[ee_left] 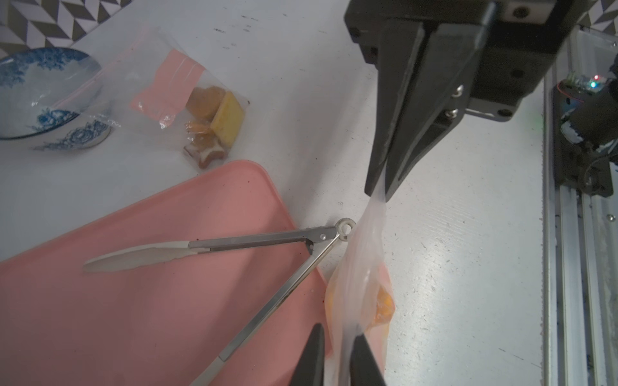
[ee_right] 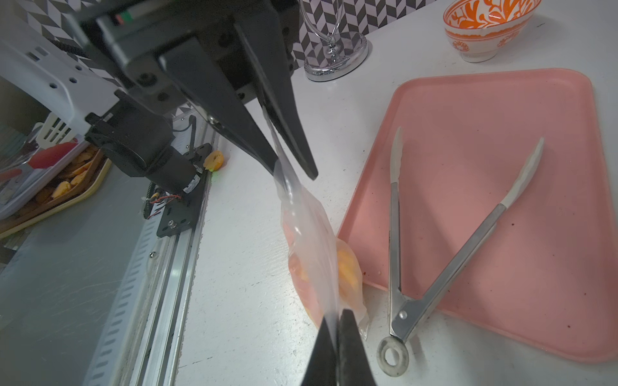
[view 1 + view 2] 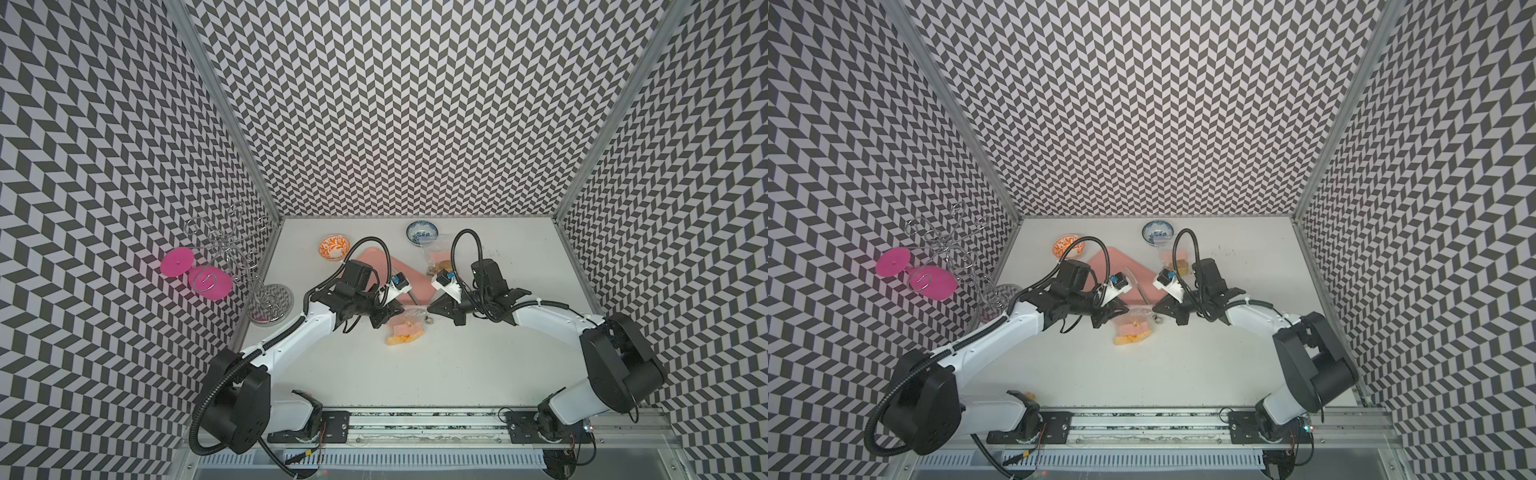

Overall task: Put the cookies into a resealable bag to prevent moisture
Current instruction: Close the ziploc bag at the center of the board, then pick up the ziploc bag from the center of the board.

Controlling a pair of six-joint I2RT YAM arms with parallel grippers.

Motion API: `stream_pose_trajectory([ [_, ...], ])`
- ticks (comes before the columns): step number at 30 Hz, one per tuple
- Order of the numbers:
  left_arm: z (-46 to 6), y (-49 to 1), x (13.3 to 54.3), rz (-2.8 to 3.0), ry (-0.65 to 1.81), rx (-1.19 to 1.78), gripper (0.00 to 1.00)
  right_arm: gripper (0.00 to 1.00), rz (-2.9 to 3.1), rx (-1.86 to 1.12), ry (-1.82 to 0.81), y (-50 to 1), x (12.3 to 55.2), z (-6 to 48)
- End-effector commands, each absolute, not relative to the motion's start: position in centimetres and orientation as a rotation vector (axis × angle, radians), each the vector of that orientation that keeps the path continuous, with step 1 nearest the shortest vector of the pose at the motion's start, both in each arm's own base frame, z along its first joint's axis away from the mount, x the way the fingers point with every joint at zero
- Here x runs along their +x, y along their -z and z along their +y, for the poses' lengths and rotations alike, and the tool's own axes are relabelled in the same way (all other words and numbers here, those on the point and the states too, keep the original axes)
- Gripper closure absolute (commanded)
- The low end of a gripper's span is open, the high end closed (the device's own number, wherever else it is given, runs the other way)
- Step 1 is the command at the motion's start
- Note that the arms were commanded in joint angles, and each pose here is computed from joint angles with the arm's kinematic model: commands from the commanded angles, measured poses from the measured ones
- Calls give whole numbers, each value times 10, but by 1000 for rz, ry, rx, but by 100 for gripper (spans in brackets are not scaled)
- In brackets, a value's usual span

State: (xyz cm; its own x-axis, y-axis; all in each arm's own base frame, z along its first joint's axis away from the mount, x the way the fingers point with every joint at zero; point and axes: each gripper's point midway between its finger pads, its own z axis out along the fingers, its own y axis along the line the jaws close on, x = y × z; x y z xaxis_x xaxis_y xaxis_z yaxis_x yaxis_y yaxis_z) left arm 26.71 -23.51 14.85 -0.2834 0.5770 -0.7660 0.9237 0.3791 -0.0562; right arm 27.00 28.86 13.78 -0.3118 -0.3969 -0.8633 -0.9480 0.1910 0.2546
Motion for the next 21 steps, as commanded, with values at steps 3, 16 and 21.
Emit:
stream_pose_trajectory([
  [3, -224, -146, 264, 1997, 658, 1298, 100, 100, 1770, -1259, -1041, -152, 275, 285],
  [16, -208, -154, 265, 2001, 649, 1252, 100, 100, 1780, -1235, -1027, -153, 277, 278],
  [21, -212, -161, 263, 1978, 682, 1252, 100, 100, 1763, -1225, -1048, -163, 273, 278],
])
